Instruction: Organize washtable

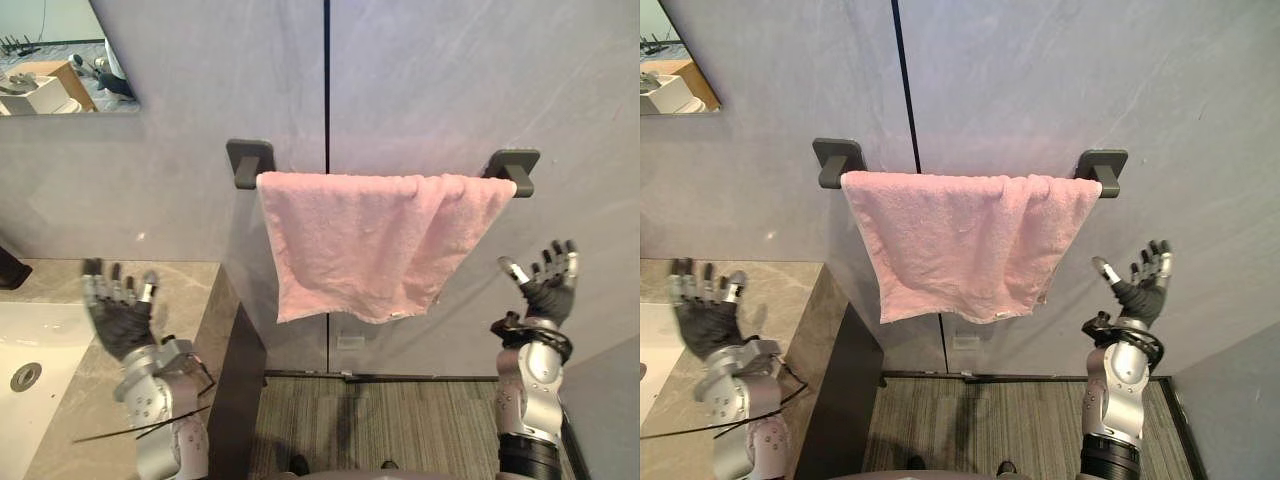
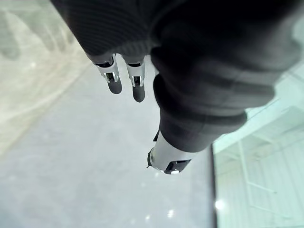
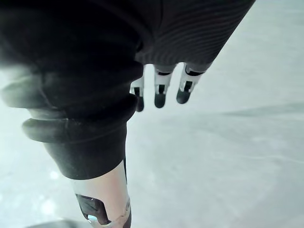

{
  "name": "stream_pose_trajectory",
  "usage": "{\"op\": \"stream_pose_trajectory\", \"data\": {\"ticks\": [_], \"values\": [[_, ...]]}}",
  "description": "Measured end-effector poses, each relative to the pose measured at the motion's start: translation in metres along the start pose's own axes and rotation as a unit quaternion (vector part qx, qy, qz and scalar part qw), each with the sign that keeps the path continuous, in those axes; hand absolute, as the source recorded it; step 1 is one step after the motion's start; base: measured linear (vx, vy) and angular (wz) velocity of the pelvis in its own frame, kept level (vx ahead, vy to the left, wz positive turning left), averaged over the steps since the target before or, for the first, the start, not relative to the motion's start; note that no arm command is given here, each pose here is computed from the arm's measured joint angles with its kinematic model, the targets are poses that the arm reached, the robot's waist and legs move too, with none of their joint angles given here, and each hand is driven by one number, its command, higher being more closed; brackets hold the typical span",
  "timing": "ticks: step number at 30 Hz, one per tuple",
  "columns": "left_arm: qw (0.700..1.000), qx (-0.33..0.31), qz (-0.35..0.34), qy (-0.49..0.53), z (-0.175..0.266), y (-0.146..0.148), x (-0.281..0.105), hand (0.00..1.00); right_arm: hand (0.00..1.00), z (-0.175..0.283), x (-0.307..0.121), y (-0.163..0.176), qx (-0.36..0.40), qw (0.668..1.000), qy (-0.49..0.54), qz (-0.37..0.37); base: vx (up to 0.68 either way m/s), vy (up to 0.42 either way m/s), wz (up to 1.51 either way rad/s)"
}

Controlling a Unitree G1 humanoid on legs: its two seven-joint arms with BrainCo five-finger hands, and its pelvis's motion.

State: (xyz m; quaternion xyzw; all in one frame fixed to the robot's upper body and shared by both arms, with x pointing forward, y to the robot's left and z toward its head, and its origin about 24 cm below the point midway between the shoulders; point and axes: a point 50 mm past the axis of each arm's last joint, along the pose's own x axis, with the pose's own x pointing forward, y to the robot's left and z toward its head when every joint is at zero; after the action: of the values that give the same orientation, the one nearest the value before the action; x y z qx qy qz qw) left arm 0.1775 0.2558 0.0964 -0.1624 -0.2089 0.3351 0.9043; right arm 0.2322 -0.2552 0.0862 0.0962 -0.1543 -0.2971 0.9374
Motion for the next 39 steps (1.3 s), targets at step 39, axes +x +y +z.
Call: {"op": "stream_pose_trajectory", "data": {"ticks": [39], "values": [[0.834,-0.263,-0.465,0.139,0.005,-0.152,-0.084,0.0,0.0,0.061,-0.035,0.08,-0.113,0.942,-0.192,0.25,0.0,-0.003,-0.03]]}}
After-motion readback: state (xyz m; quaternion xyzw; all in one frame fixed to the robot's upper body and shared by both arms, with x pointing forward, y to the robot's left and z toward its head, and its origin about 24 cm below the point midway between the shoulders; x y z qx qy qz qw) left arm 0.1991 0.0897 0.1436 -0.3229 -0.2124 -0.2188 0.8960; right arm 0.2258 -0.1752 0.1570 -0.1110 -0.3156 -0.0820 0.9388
